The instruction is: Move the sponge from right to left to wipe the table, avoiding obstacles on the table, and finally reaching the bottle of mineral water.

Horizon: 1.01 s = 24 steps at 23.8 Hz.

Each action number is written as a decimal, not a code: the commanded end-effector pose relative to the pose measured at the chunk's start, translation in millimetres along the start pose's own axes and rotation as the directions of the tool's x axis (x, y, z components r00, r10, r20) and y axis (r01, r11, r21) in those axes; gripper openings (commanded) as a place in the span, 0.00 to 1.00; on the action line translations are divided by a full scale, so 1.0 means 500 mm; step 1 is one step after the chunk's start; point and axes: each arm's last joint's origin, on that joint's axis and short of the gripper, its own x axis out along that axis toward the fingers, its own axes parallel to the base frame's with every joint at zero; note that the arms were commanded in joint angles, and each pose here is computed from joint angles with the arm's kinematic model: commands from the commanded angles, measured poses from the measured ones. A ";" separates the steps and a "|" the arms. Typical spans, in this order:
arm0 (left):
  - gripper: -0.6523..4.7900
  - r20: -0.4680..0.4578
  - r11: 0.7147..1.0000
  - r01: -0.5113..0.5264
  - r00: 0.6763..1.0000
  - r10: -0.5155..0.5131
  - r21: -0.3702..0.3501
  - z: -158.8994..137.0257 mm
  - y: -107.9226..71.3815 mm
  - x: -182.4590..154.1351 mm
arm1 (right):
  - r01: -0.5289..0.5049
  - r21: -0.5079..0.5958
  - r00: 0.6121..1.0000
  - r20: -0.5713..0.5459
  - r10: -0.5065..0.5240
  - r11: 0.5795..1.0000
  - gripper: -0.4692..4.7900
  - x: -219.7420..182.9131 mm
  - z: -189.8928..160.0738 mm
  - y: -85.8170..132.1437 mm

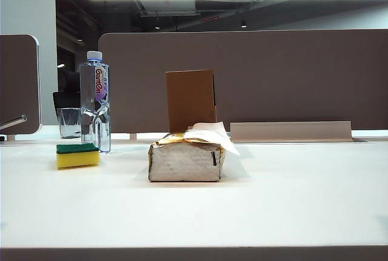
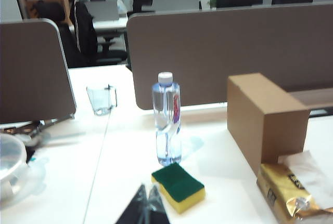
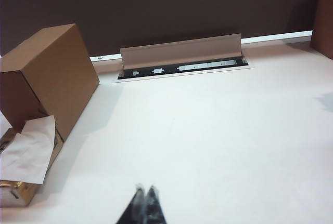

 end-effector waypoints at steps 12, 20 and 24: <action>0.11 0.036 0.993 -0.090 0.995 0.093 -0.070 -0.145 0.013 0.104 | 0.010 0.001 0.995 0.103 -0.010 1.000 0.08 0.082 -0.065 -0.016; 0.11 0.040 0.991 -0.117 0.992 0.120 -0.070 -0.221 0.014 0.131 | 0.025 -0.003 0.995 0.093 -0.025 1.000 0.08 0.123 -0.129 -0.029; 0.11 0.019 0.989 -0.138 0.990 0.139 -0.060 -0.244 0.015 0.136 | 0.029 -0.009 0.997 0.067 -0.028 1.000 0.08 0.134 -0.153 -0.033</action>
